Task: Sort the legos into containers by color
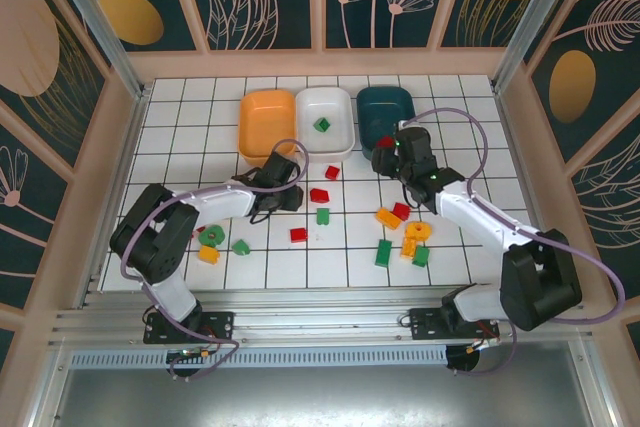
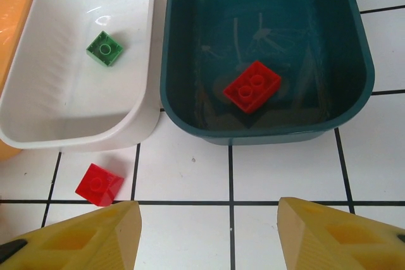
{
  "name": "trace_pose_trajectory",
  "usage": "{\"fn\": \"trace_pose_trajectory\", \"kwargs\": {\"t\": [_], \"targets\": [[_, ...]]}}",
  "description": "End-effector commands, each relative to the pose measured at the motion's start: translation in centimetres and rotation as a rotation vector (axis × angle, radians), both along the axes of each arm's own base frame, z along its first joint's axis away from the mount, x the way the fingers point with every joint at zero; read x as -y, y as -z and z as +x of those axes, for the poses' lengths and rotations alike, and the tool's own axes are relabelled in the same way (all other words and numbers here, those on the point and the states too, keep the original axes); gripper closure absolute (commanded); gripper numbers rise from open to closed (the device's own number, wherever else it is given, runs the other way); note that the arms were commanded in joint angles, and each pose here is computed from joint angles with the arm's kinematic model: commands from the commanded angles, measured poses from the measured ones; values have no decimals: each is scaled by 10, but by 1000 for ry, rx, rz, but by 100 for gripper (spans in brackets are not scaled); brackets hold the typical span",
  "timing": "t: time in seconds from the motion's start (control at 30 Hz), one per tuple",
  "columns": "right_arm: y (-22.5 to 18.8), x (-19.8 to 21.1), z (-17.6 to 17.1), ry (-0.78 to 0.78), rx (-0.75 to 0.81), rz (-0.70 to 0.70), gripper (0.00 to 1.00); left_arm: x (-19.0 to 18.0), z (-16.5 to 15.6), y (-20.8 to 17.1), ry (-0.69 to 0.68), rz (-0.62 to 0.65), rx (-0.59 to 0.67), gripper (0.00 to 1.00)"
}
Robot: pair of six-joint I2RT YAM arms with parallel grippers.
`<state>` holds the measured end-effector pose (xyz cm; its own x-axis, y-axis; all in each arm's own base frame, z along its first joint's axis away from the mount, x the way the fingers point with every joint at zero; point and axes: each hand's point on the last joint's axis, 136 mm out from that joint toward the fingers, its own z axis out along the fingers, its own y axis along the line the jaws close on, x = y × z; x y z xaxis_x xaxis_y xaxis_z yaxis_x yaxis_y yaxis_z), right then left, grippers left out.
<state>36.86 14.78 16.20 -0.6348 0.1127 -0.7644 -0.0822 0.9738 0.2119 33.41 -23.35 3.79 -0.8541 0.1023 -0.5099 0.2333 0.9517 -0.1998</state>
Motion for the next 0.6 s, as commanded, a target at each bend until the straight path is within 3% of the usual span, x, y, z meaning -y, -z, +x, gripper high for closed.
{"fn": "trace_pose_trajectory", "kwargs": {"t": [0.0,0.13,0.23,0.37,0.57], "targets": [[-11,10,2,47,37,36,41,17,14,-67,8,-101,107,84],[-5,17,1,71,15,46,41,8,43,-119,-68,-90,245,85],[3,15,-2,59,-11,62,41,-9,74,-135,-135,-120,264,86],[10,8,-9,28,-33,91,41,-44,123,-141,-248,-156,268,86],[7,9,-16,10,-31,83,42,-64,178,-98,-312,-92,182,88]]}}
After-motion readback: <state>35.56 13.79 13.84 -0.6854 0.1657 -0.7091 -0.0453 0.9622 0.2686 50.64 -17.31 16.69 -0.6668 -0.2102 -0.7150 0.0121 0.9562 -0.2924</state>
